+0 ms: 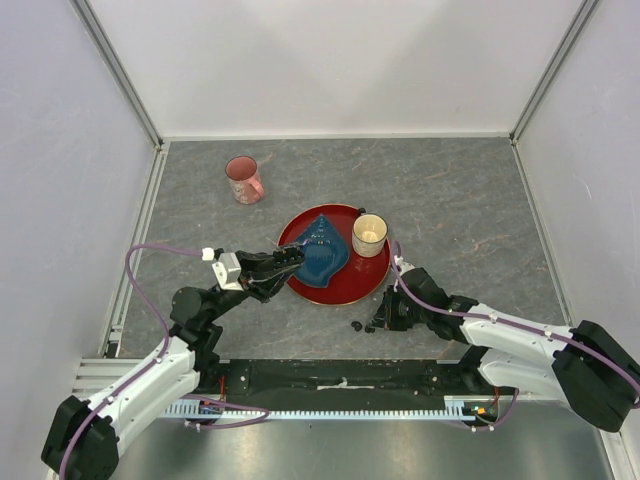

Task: Insert the wireless bluetooth earbuds into the charging case
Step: Pick up the earbud from the center of the board, then place the earbud in the charging case.

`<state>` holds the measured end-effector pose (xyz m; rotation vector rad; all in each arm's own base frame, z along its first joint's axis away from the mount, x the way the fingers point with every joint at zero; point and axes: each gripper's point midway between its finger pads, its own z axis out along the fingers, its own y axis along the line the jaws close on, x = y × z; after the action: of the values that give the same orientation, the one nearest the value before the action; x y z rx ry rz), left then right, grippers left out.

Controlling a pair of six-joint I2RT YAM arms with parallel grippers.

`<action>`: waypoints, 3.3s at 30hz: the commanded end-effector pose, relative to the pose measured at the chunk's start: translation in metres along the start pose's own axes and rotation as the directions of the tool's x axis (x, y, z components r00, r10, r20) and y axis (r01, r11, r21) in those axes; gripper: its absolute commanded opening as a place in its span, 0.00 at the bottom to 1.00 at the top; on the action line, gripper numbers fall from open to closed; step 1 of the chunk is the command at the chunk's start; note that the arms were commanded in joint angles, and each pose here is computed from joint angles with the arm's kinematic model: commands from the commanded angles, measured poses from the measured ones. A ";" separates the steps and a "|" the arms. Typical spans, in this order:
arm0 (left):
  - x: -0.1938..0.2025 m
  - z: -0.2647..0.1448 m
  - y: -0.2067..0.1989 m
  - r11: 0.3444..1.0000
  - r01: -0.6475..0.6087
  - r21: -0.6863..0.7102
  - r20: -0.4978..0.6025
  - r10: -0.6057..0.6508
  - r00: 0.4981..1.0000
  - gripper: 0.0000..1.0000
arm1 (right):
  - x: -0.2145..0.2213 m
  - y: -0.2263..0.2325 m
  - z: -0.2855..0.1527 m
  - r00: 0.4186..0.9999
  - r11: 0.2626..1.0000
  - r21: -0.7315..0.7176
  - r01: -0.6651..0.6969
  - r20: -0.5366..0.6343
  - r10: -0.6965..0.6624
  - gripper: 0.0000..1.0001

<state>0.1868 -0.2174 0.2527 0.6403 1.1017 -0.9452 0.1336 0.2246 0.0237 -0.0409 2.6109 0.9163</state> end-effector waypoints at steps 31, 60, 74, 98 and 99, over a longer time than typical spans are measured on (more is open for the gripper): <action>-0.022 0.005 -0.027 0.987 -0.036 0.154 0.054 0.028 0.998 0.02 | -0.129 0.206 -0.156 0.470 0.521 -0.242 0.819 0.804 -0.364 0.00; -0.042 0.016 -0.067 0.902 0.050 0.430 0.052 -0.080 0.995 0.02 | -0.101 0.272 -0.183 0.291 0.065 -0.285 0.956 0.908 -0.302 0.00; -0.042 0.016 -0.072 0.884 0.084 0.459 0.030 -0.110 0.993 0.02 | -0.103 0.277 -0.164 0.277 0.070 -0.269 0.960 0.896 -0.347 0.00; -0.054 0.016 -0.068 0.905 0.035 0.424 0.101 -0.086 0.991 0.02 | -0.102 0.262 -0.127 0.275 0.145 -0.233 0.961 0.818 -0.505 0.00; -0.053 0.015 -0.068 0.907 0.035 0.420 0.102 -0.086 0.991 0.02 | -0.102 0.262 -0.126 0.278 0.148 -0.235 0.961 0.815 -0.508 0.00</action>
<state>0.1325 -0.2509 0.2820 0.9064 0.9433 -1.3156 0.1406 0.3450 0.3065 -1.1108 1.0454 1.2085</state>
